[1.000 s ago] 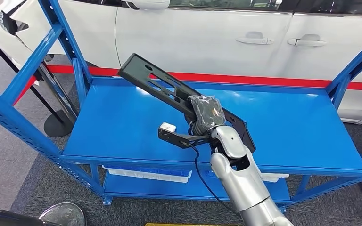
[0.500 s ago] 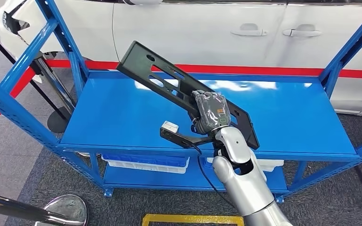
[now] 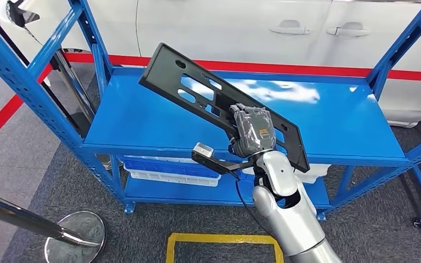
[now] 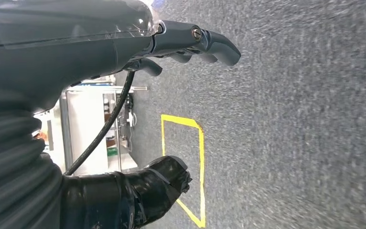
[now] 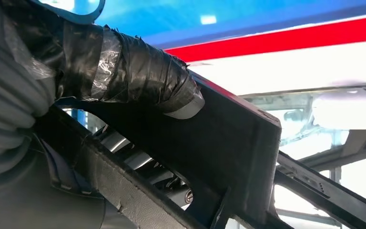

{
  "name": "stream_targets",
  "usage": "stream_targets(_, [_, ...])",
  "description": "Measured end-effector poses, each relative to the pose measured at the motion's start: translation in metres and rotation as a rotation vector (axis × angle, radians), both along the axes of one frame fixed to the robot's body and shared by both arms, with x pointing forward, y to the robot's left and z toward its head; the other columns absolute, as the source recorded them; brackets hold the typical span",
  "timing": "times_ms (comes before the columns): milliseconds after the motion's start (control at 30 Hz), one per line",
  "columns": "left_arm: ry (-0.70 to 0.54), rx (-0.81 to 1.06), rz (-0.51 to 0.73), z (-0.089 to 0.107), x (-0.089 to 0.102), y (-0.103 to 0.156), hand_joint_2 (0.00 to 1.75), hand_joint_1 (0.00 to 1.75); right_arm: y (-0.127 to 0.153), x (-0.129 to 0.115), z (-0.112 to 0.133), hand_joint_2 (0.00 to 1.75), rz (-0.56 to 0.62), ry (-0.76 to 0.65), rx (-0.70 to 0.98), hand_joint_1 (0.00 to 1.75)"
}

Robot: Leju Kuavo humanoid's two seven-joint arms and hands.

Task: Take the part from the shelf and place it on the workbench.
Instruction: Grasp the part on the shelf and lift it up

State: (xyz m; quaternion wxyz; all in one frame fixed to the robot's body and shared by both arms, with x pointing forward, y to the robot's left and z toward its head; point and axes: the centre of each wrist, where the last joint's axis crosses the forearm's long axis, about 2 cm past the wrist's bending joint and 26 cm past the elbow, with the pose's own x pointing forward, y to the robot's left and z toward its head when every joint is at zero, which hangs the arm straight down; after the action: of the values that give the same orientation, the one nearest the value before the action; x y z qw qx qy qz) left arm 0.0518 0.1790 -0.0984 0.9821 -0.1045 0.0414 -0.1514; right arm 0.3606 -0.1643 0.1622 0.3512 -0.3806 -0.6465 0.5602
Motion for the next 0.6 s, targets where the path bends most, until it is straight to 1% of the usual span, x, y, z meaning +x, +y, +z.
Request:
stream_targets(200, [0.003,-0.006,-0.024,0.0003,-0.0013,-0.0021,1.75,0.0,-0.0005,-0.0015,0.0062,1.75,0.025,-0.055,0.015,1.75])
stream_targets(600, [0.007,-0.001,-0.067,0.0002,-0.0012,-0.0014,1.75,0.0,-0.0038,-0.008,-0.0021,1.75,0.031,-0.026,0.015,1.75])
